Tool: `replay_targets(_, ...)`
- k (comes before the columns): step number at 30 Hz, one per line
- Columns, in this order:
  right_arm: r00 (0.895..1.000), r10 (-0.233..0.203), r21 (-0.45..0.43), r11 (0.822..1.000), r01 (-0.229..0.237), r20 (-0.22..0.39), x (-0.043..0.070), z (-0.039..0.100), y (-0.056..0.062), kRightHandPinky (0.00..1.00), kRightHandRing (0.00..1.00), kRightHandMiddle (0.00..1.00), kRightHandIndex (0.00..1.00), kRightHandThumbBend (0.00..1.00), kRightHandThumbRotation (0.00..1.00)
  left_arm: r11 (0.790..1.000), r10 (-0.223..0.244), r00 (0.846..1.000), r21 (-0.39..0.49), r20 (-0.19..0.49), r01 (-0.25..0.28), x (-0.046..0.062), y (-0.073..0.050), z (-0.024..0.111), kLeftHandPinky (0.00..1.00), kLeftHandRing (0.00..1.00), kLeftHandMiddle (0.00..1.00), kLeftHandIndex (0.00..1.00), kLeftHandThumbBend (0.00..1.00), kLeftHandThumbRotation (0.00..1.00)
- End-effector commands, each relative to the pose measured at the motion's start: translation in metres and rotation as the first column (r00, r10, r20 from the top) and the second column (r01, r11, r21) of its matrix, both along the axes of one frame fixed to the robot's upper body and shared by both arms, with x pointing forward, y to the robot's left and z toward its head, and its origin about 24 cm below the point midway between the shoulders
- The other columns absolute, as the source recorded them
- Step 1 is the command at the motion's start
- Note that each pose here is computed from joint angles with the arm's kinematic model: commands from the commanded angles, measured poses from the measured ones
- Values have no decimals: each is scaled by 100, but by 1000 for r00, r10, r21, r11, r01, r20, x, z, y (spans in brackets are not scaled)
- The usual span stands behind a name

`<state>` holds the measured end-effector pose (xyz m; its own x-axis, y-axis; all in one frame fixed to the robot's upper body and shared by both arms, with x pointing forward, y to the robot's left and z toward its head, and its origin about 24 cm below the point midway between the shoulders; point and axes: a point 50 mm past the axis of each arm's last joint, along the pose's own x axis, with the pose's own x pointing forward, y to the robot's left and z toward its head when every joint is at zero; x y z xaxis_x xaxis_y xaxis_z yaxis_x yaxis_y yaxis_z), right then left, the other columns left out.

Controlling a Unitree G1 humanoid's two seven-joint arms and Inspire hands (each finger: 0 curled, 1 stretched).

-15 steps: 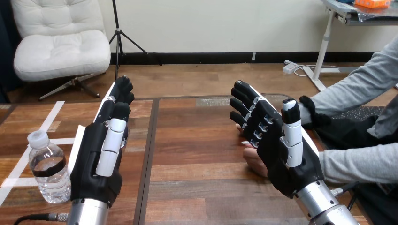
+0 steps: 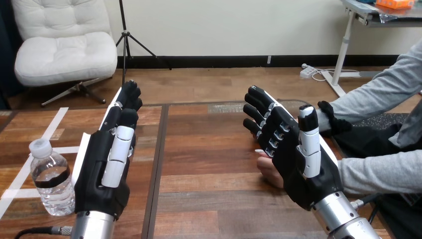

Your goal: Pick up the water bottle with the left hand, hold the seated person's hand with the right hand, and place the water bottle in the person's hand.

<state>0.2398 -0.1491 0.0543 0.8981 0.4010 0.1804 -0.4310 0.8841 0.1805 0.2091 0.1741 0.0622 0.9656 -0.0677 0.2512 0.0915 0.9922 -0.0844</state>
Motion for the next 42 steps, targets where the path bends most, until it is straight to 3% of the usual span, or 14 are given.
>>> replay_targets(1,997,2,18,1000,-3,78,6,19,1,99,98,96,93,88,100,1000,-28,996,11,84,27,5,-3,18,100,97,95,93,71,84)
replay_targets(17,997,5,17,1000,-6,78,6,18,1,99,99,97,93,87,100,999,-3,989,40,146,-3,9,2,30,99,95,94,93,67,88)
replay_targets(26,997,2,14,1000,-3,76,6,18,2,99,99,97,94,86,100,998,19,981,57,193,-31,17,14,44,100,95,95,94,67,91)
replay_targets(42,997,0,17,1000,-1,78,6,17,1,100,100,98,94,86,100,989,115,956,63,271,-137,32,39,57,95,93,93,91,73,89)
